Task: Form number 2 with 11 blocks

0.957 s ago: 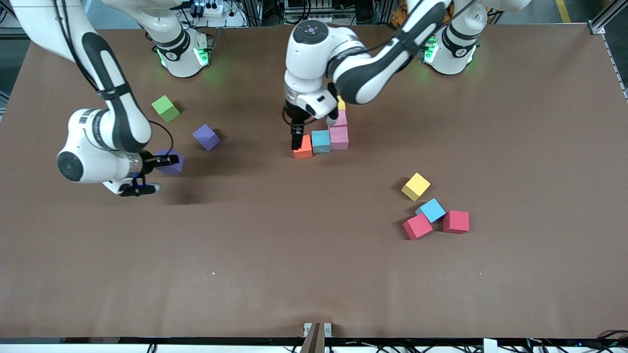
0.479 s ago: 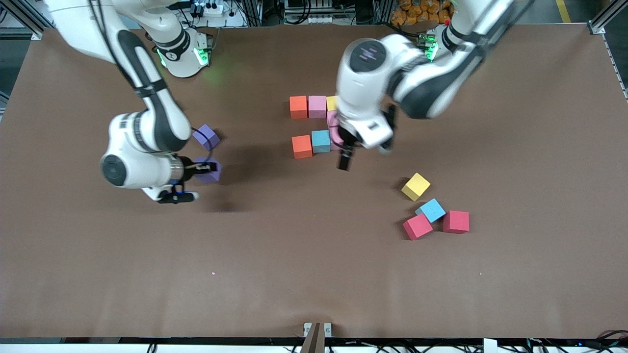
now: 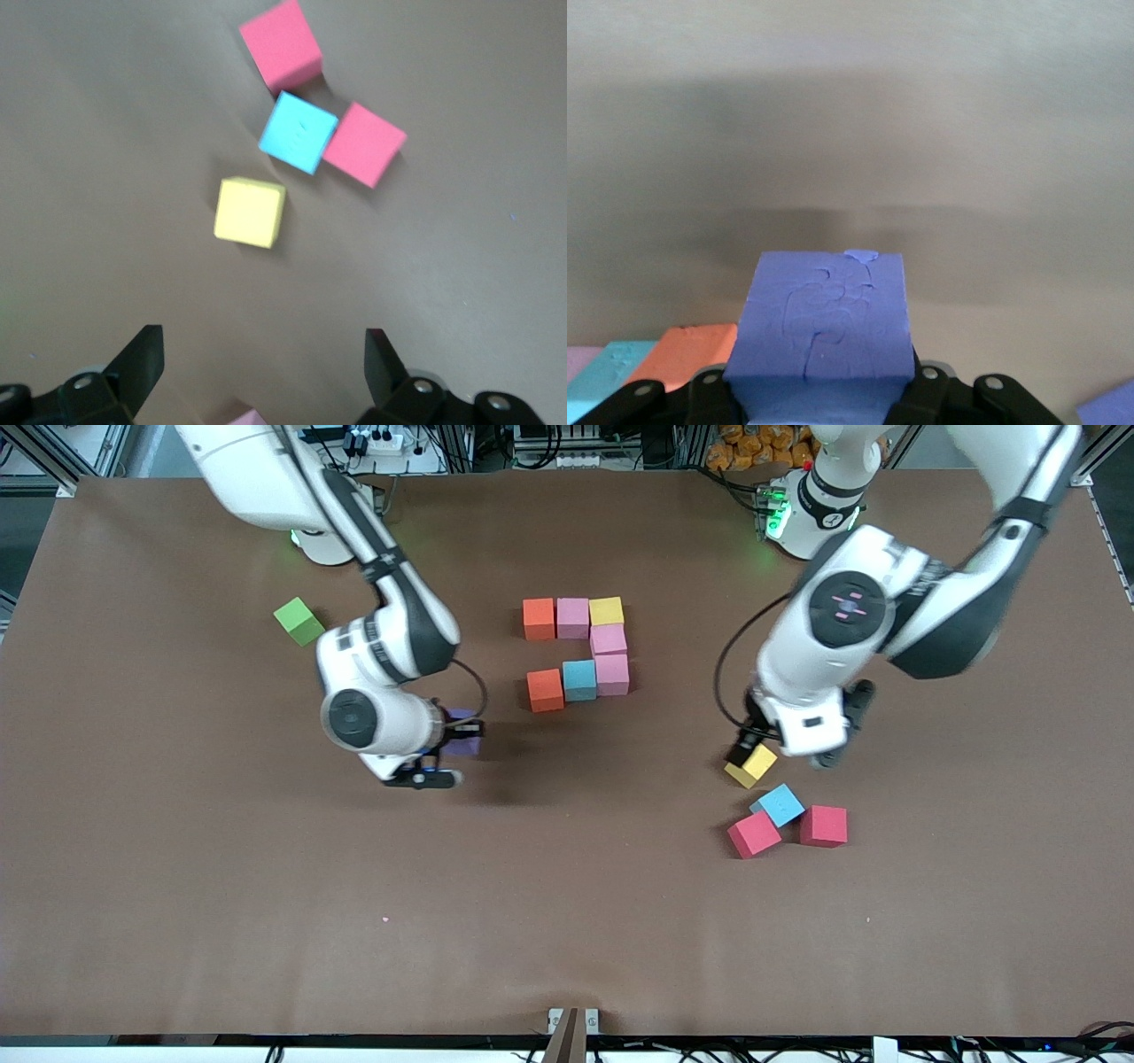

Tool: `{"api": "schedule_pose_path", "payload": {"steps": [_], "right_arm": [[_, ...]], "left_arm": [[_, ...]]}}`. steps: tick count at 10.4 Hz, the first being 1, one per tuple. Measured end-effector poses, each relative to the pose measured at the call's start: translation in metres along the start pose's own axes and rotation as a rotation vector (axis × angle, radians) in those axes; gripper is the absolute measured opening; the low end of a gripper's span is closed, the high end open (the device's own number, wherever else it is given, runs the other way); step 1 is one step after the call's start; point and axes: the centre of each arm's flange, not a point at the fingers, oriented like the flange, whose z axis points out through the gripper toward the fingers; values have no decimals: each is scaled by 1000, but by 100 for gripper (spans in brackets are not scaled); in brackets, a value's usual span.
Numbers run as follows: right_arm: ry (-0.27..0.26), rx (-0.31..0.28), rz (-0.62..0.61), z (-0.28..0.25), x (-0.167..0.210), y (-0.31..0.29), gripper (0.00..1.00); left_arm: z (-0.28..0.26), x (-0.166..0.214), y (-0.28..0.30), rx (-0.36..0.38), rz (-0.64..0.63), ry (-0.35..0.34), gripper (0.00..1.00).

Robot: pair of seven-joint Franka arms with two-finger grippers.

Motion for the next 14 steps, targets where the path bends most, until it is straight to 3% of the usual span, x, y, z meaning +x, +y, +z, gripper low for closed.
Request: {"api": "schedule_pose_path", "payload": {"steps": [2,5,8,14], "right_arm": [[14,-17,-52,12,-1,-37,59],[28,-19,-87,26,4,-65,59],[57,-17,-83,51,3,-86,59],[59,-26,-65,74,-9,-116,59]], "left_arm": [[24,33,-23,8,94,-29,100],[83,41,-36,1,104,-85,100],[134,31,-41,-64,69,-132,100],[191,10,-39,-19,89,-110,100]]}}
